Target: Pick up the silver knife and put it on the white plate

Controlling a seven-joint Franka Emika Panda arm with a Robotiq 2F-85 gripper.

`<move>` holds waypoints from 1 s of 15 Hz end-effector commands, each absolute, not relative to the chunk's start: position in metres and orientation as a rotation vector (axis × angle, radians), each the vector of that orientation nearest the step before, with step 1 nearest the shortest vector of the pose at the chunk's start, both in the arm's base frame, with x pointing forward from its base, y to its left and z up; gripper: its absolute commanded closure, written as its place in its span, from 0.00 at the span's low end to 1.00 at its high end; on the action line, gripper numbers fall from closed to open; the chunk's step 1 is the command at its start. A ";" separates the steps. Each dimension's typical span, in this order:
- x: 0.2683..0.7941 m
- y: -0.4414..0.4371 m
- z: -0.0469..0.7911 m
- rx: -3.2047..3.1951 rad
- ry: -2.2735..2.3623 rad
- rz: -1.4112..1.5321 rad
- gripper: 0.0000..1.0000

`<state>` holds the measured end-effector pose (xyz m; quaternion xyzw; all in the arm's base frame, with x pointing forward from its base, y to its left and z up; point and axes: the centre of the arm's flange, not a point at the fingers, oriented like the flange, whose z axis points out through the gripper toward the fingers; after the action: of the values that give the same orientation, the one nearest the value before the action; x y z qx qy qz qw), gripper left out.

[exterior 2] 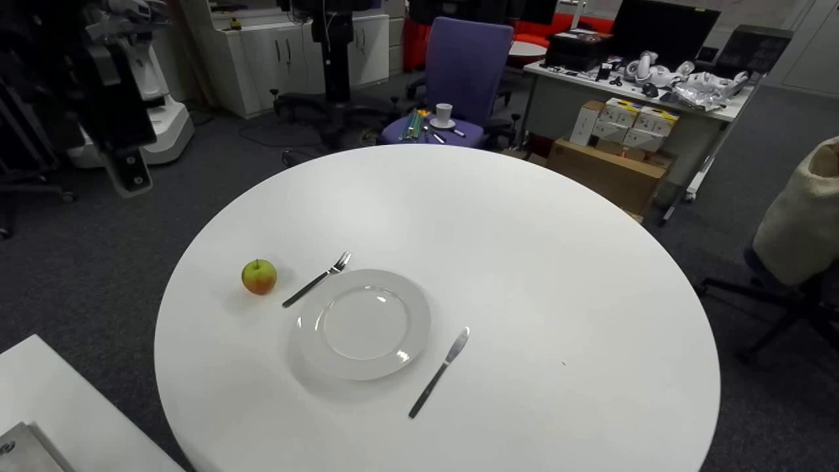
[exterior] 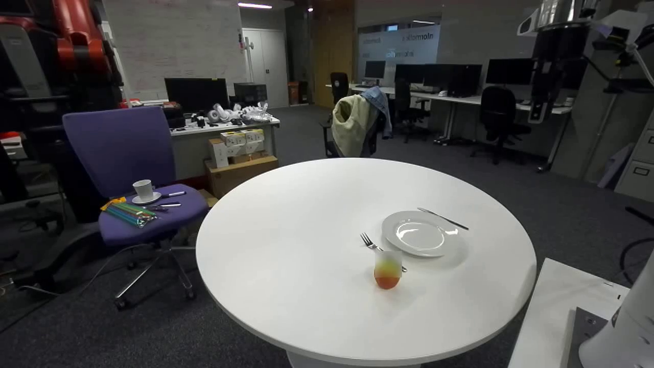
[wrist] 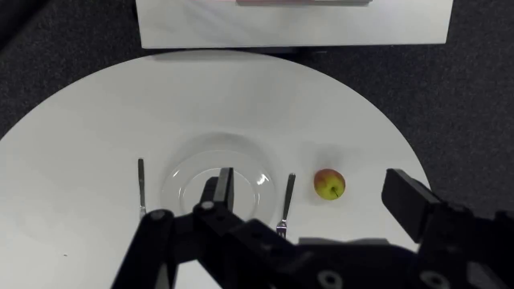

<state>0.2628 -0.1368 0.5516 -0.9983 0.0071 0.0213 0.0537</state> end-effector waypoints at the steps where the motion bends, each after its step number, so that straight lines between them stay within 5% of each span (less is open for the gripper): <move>1: 0.273 -0.147 0.550 -3.050 0.029 0.060 0.00; 15: 0.340 -0.189 0.507 -3.128 0.093 -0.123 0.00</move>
<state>0.3212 -0.1759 0.5132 -0.9993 0.0319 -0.0168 0.0128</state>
